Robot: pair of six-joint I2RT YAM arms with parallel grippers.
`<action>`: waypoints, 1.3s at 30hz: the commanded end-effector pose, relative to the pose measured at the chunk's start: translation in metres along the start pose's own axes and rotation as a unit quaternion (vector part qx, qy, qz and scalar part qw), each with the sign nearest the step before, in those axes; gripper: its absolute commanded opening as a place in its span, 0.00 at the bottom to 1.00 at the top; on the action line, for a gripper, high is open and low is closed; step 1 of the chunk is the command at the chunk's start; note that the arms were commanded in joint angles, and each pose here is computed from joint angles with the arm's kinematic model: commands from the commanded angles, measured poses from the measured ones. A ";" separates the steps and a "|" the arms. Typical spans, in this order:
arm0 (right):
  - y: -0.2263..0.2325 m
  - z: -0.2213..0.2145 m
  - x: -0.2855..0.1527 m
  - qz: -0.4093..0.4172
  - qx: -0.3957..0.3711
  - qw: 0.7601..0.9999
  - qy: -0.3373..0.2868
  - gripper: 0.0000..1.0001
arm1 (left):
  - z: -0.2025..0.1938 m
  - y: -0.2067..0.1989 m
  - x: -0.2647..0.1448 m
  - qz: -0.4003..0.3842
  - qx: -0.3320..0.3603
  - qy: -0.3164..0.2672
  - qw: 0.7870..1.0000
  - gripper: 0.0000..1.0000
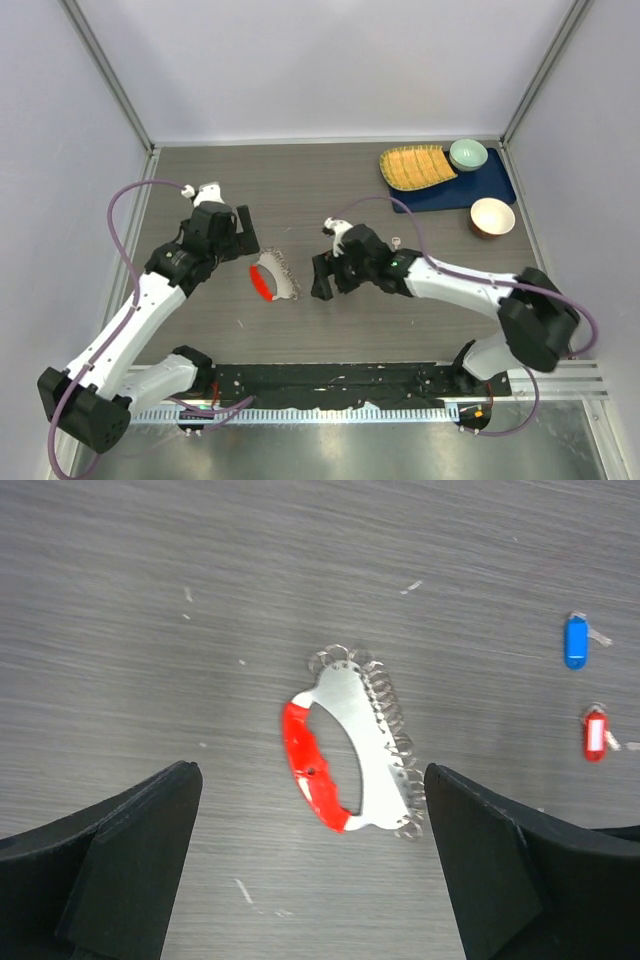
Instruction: Put the keys on the keyring
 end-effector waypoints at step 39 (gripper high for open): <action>0.047 0.019 0.115 0.003 0.029 0.992 0.124 0.23 | -0.005 0.042 -0.030 0.063 -0.004 -0.083 0.995 1.00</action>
Point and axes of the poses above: each gripper's point midway between its finger pads, its own x axis out along the fingers, its own y axis along the line the jaws close on, z = x × y, the point moved 10 cm from there along -x, back along the fingers, and after that the axes turned 13 degrees about x, right-handed, at the moved point
